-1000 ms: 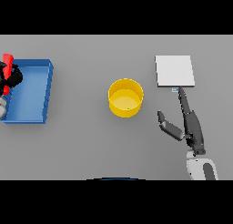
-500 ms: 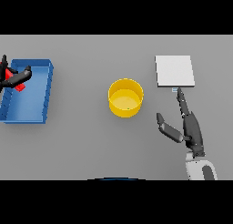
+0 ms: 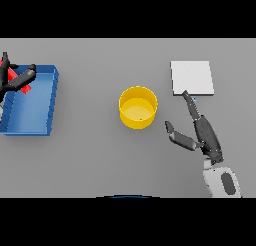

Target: Pick up the red beaker and tilt it to pour out 1 green nut into yellow bowl. Pick up the yellow bowl and place it on the metallic measuring scale.

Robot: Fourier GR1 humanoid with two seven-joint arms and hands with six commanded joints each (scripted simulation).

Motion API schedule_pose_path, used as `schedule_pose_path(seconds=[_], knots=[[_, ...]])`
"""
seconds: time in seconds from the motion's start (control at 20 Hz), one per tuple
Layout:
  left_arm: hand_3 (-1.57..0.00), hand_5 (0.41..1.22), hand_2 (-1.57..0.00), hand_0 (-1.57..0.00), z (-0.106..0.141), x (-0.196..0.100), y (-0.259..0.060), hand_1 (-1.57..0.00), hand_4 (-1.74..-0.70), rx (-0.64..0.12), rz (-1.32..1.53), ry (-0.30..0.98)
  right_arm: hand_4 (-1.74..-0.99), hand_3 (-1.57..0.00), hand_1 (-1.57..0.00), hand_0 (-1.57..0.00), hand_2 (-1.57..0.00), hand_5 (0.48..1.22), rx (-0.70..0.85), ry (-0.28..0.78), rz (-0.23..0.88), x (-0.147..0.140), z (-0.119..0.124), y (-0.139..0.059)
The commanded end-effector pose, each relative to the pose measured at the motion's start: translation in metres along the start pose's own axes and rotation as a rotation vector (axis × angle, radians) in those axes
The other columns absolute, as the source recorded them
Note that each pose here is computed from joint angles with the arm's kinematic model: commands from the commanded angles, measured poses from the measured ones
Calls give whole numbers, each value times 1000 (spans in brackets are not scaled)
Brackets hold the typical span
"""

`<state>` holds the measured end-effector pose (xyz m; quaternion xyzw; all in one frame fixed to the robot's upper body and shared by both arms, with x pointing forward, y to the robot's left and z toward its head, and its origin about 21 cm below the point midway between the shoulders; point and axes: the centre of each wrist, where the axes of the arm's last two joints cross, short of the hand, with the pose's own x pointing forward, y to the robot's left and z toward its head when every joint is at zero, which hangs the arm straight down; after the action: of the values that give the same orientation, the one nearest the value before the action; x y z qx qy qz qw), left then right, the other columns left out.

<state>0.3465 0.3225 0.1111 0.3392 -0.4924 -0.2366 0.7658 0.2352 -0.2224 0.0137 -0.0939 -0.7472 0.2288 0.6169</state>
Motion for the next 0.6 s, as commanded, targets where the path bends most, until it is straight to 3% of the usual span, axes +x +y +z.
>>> schedule_pose_path(seconds=[0.0, 0.15, 0.25, 0.45, 0.55], knots=[[-15, 693, -16, -20, -1, 0, 3, -16, -779, 3, 4, 3, -1202, 1, 1, 1, 1, 709, 25, -12, 42, 4, -6, -5], [-7, 707, -8, -10, 0, -1, 2, -8, -790, -11, 3, -2, -1255, 1, 1, 1, 1, 700, 158, -37, 146, 12, -21, -7], [-4, 710, -5, -6, 0, -4, -1, -5, -794, -16, 7, -2, -1278, 1, 1, 1, 1, 683, 219, -52, 292, 22, -33, -14], [-1, 712, -1, -2, 0, 0, -1, -1, -793, -14, 0, 6, -1276, 1, 1, 1, 1, 668, 381, -119, 555, 37, -61, -14], [0, 719, 0, -1, -1, 0, -1, 0, -794, -10, 6, -8, -1270, 1, 1, 1, 1, 664, 457, -170, 628, 42, -73, -13]])
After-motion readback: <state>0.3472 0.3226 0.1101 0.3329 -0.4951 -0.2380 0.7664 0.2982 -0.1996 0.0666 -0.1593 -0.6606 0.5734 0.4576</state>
